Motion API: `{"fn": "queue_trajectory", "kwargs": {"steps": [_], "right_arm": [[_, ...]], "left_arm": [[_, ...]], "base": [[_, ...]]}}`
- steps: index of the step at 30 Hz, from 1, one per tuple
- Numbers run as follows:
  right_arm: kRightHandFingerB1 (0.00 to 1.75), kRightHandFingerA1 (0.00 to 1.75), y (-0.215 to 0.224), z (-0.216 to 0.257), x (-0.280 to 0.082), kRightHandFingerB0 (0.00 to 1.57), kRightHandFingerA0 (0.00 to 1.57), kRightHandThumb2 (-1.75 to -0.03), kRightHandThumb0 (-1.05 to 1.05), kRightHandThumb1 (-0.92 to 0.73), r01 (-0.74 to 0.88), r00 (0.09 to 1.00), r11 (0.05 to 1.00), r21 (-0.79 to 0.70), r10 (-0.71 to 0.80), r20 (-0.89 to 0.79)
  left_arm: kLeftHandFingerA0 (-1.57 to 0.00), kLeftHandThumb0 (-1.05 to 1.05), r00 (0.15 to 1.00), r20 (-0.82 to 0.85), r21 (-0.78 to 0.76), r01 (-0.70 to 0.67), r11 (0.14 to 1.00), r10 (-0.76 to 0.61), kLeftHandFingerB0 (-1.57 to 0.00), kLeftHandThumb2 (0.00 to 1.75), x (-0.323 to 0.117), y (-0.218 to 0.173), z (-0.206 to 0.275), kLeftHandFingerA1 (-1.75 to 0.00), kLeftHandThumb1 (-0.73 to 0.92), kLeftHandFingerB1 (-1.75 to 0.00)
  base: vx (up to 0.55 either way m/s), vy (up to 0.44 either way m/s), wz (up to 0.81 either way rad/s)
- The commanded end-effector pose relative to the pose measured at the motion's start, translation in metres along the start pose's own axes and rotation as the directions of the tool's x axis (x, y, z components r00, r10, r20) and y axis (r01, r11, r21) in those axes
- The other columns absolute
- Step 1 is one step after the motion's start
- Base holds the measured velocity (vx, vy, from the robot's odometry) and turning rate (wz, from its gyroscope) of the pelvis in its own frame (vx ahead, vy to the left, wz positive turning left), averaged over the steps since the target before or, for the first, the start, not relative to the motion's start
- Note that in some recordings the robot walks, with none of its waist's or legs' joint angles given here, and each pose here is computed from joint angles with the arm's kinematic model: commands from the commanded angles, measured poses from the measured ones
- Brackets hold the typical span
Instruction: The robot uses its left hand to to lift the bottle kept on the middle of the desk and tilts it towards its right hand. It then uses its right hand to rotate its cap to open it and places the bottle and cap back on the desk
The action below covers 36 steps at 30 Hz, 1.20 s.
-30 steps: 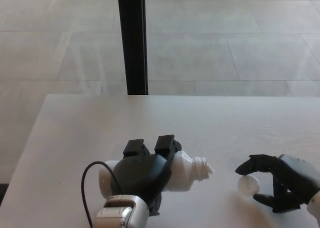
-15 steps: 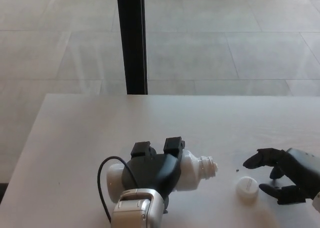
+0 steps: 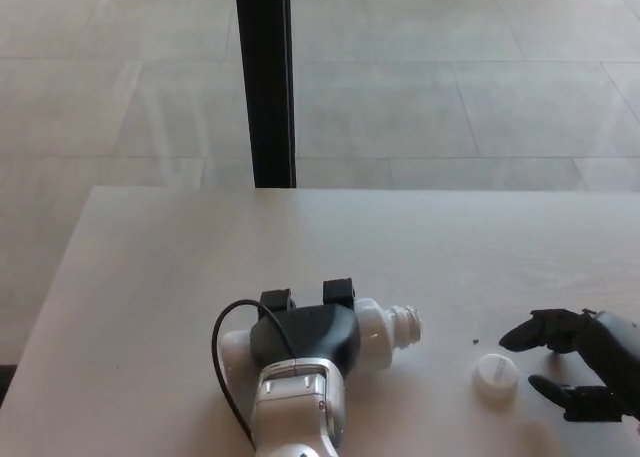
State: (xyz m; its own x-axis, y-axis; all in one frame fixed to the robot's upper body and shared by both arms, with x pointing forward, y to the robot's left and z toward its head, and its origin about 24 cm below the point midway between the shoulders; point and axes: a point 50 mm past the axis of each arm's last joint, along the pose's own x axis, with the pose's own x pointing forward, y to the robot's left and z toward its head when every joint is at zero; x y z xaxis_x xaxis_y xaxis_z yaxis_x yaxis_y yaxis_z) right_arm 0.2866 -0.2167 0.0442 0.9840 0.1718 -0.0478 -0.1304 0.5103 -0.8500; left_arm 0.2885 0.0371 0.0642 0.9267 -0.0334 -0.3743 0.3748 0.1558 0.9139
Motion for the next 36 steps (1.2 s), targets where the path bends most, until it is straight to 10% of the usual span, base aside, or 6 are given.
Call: {"fn": "queue_trajectory", "kwargs": {"steps": [1, 4, 11, 15, 17, 36], "right_arm": [[0.5, 1.03, -0.002, -0.004, -0.004, 0.79, 0.47, -0.61, -0.19, -0.67, 0.071, 0.997, 0.997, 0.034, -0.072, 0.001], [0.51, 1.07, -0.004, -0.003, -0.005, 0.81, 0.48, -0.61, -0.24, -0.66, 0.094, 0.996, 0.996, -0.003, -0.094, 0.003], [0.49, 1.06, -0.01, -0.002, -0.004, 0.81, 0.5, -0.6, -0.23, -0.67, 0.113, 0.994, 0.993, -0.041, -0.112, 0.011], [0.48, 1.06, -0.011, -0.002, -0.003, 0.82, 0.49, -0.6, -0.23, -0.65, 0.121, 0.993, 0.992, -0.04, -0.121, 0.006], [0.49, 1.04, -0.012, -0.002, -0.003, 0.82, 0.48, -0.59, -0.22, -0.65, 0.129, 0.992, 0.99, -0.049, -0.129, 0.011], [0.48, 1.06, -0.012, -0.004, -0.004, 0.88, 0.39, -0.58, -0.19, -0.63, 0.201, 0.979, 0.979, -0.023, -0.2, 0.022]], "left_arm": [[-0.41, -0.53, 0.997, -0.074, 0.031, 0.014, 0.999, -0.011, -0.29, 0.62, 0.0, -0.006, -0.005, -0.76, 0.75, -0.53], [-0.09, -0.4, 0.997, -0.072, 0.038, -0.001, 0.999, 0.004, -0.01, 1.07, -0.003, -0.006, -0.003, -0.57, 0.5, -0.5], [0.0, -0.83, 0.996, -0.069, -0.073, 0.052, 0.996, -0.057, 0.0, 0.63, -0.003, -0.002, -0.002, 0.0, 0.75, -0.08], [0.0, -1.05, 0.994, -0.085, -0.089, 0.066, 0.994, -0.074, 0.0, 1.06, 0.0, 0.0, -0.004, -0.25, 0.66, -0.07], [0.0, -0.96, 0.994, -0.085, -0.108, 0.054, 0.993, -0.064, 0.0, 0.63, 0.0, 0.003, -0.005, 0.0, 0.8, 0.0], [0.0, -0.92, 0.998, -0.058, -0.257, -0.004, 0.966, -0.011, 0.0, 0.83, -0.004, 0.014, -0.007, 0.0, 0.68, 0.0]], "base": [[0.0, 0.0, 0.0], [0.0, 0.0, 0.0], [0.0, 0.0, 0.0], [0.0, 0.0, 0.0], [0.0, 0.0, 0.0], [0.0, 0.0, 0.0]]}}
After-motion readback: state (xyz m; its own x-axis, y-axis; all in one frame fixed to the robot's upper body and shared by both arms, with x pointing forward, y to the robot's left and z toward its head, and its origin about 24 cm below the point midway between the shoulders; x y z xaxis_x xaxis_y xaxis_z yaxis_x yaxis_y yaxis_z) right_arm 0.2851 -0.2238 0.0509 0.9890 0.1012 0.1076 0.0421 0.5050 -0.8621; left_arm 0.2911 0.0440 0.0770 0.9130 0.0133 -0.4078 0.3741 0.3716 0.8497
